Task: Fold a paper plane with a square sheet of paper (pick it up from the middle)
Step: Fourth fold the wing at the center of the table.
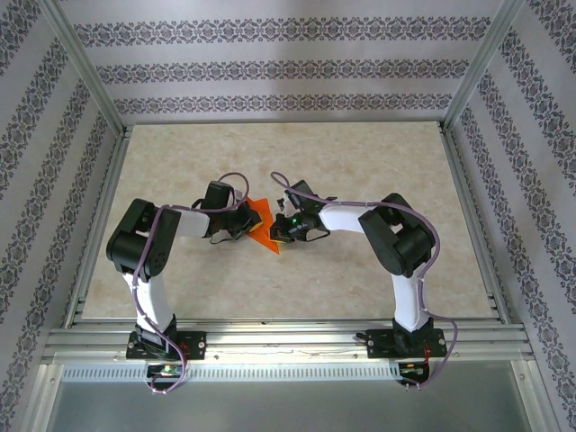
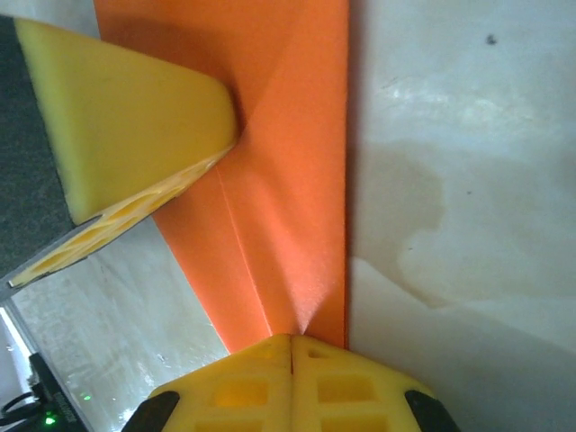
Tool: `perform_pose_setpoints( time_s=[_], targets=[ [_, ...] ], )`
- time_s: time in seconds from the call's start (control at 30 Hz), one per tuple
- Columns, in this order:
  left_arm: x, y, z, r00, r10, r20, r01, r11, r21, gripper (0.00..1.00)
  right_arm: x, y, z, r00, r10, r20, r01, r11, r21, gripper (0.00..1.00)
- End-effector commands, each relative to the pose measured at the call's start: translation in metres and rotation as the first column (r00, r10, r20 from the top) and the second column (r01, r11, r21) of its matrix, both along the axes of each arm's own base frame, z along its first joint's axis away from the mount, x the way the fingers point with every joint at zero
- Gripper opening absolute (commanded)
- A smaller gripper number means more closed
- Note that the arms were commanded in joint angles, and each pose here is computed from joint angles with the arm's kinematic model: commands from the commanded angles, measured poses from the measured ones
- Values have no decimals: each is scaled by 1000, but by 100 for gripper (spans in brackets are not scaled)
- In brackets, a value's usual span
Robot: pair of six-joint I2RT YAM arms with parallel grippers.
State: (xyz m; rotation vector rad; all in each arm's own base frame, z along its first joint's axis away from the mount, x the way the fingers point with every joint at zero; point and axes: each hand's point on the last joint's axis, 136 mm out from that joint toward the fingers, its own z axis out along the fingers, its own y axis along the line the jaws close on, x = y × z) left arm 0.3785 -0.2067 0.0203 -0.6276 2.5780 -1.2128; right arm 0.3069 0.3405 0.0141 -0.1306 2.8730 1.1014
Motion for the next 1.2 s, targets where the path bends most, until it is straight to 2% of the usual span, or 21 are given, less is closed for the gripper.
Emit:
perform_pose_setpoints(
  time_s=[0.0, 0.3, 0.83, 1.17],
  targets=[
    [7, 20, -15, 998, 55, -37, -52, 996, 78, 4, -47, -40, -50, 990, 36, -137, -71, 964, -257, 0],
    [28, 38, -14, 994, 105, -42, -101, 991, 91, 4, -53, -50, -55, 988, 61, -140, -102, 945, -312, 0],
    [62, 73, -11, 980, 191, -48, -184, 975, 121, 5, -58, -50, -50, 985, 97, -140, -136, 943, -305, 0],
    [80, 82, 1, 982, 188, -37, -181, 973, 141, 5, -63, -50, -45, 981, 131, -140, -168, 938, -303, 0]
  ],
)
